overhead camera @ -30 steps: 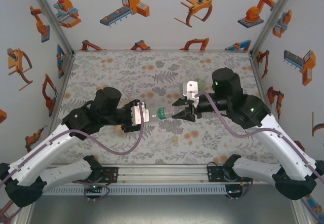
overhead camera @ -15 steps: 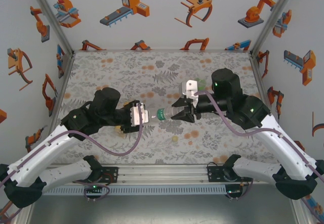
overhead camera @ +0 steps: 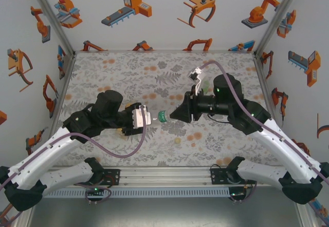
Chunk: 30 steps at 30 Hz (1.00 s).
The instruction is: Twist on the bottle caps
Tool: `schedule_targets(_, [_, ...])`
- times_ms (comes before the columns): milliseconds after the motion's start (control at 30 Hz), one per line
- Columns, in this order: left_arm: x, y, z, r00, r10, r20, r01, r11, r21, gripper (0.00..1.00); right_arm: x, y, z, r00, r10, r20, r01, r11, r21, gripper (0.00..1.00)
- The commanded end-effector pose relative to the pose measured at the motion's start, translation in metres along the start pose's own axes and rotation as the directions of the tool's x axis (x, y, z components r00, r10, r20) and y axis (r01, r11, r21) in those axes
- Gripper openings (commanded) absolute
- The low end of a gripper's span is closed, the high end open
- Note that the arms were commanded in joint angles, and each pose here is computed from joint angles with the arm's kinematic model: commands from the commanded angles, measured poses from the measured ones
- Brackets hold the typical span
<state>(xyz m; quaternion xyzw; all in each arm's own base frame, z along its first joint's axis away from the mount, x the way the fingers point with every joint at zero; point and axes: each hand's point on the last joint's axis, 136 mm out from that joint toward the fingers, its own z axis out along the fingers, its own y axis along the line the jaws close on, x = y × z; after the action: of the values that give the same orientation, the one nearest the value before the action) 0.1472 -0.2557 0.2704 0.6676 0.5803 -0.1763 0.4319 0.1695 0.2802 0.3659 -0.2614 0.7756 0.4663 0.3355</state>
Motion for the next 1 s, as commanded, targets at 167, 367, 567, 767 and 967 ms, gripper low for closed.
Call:
schedule_targets(167, [-0.035,0.017,0.000,0.989,0.034,0.146,-0.025,0.998,-0.063,0.00,0.030,-0.042,0.023,0.719,0.695,0.032,-0.687,0.702,0.190,0.11])
schedule_targets(367, [-0.035,0.016,0.002,0.988,0.035,0.151,-0.027,0.998,-0.057,0.00,0.033,-0.047,0.030,0.648,0.759,0.059,-0.756,0.633,0.165,0.27])
schedule_targets(567, [-0.034,0.016,0.002,0.989,0.033,0.146,-0.025,0.998,-0.059,0.00,0.021,-0.041,0.020,0.747,0.661,0.065,-0.662,0.733,0.157,0.46])
schedule_targets(767, [-0.027,0.016,0.005,0.992,0.027,0.125,-0.019,0.998,-0.065,0.00,-0.003,-0.035,-0.008,0.896,0.419,0.150,-0.440,0.883,0.164,0.74])
schedule_targets(967, [-0.025,0.015,0.007,0.993,0.022,0.118,-0.015,0.998,-0.059,0.00,-0.034,-0.012,-0.028,0.970,0.136,0.203,-0.166,0.977,0.133,0.75])
